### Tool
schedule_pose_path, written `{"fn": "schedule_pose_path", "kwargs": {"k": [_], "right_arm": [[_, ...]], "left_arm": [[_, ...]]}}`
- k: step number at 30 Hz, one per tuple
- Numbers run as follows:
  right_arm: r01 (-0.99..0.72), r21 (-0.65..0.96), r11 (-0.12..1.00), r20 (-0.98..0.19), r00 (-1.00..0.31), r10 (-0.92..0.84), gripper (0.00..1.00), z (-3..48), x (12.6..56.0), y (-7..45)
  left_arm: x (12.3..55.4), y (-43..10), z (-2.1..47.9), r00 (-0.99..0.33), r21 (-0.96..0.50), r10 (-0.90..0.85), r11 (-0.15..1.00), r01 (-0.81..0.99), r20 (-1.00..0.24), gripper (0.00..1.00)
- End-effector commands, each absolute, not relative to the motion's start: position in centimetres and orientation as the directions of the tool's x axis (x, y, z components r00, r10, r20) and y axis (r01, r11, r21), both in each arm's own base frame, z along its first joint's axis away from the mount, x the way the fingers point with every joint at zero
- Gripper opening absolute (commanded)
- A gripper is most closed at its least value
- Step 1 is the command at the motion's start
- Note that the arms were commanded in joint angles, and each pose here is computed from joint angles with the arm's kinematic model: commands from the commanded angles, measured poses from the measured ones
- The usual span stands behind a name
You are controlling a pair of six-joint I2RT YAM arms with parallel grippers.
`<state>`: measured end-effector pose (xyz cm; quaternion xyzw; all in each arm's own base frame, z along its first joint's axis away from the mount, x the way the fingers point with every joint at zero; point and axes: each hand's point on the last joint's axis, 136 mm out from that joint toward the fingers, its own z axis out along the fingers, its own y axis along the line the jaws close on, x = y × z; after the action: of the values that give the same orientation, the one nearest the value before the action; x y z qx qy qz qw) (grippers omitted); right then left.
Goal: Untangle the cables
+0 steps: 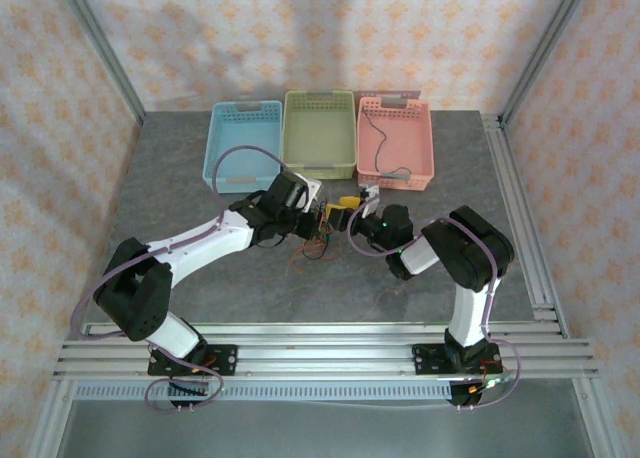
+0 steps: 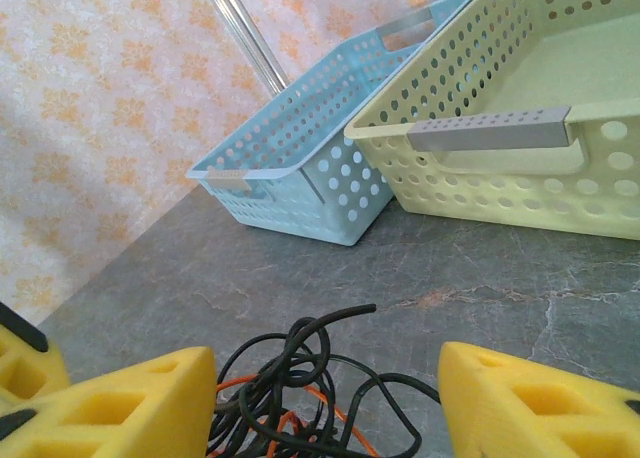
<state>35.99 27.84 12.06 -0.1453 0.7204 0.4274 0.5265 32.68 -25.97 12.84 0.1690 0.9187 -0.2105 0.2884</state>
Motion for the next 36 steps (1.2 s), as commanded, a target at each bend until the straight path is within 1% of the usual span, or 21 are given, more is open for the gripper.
{"fn": "schedule_pose_path", "kwargs": {"k": [1,5,7,14,18,19,28,31,36], "right_arm": [[-0.694,0.434,0.575,-0.900,-0.361,0.243,0.58,13.2,35.7,28.3],[-0.695,0.437,0.571,-0.898,-0.376,0.230,0.49,12.8,35.8,28.5],[-0.695,0.437,0.570,-0.897,-0.382,0.223,0.43,12.7,35.8,28.6],[-0.709,0.435,0.555,-0.898,-0.383,0.215,0.13,12.8,35.6,28.9],[-0.710,0.436,0.553,-0.898,-0.383,0.216,0.02,12.7,35.6,28.9],[-0.710,0.436,0.553,-0.898,-0.384,0.216,0.00,12.7,35.6,28.9],[-0.707,0.423,0.567,-0.905,-0.362,0.223,0.00,13.0,35.6,28.5],[-0.689,0.415,0.594,-0.909,-0.344,0.236,0.00,13.2,35.8,27.9],[-0.629,0.386,0.675,-0.921,-0.298,0.249,0.00,13.4,36.4,26.2]], "left_arm": [[32.4,-26.7,14.1,-0.742,-0.294,0.199,0.829,0.476,-0.640,0.00],[32.5,-26.6,14.1,-0.742,-0.291,0.198,0.832,0.473,-0.640,0.00],[32.5,-26.6,14.1,-0.741,-0.290,0.199,0.831,0.474,-0.641,0.00],[32.5,-26.5,14.2,-0.741,-0.285,0.198,0.835,0.470,-0.642,0.00],[32.6,-26.3,14.1,-0.740,-0.279,0.195,0.841,0.464,-0.644,0.00],[32.6,-26.3,14.2,-0.739,-0.277,0.195,0.841,0.464,-0.645,0.00],[32.9,-25.8,14.1,-0.740,-0.258,0.189,0.857,0.445,-0.646,0.00],[33.3,-25.0,14.2,-0.738,-0.229,0.174,0.882,0.411,-0.652,0.00],[33.7,-23.8,14.5,-0.725,-0.187,0.159,0.910,0.371,-0.670,0.00]]}}
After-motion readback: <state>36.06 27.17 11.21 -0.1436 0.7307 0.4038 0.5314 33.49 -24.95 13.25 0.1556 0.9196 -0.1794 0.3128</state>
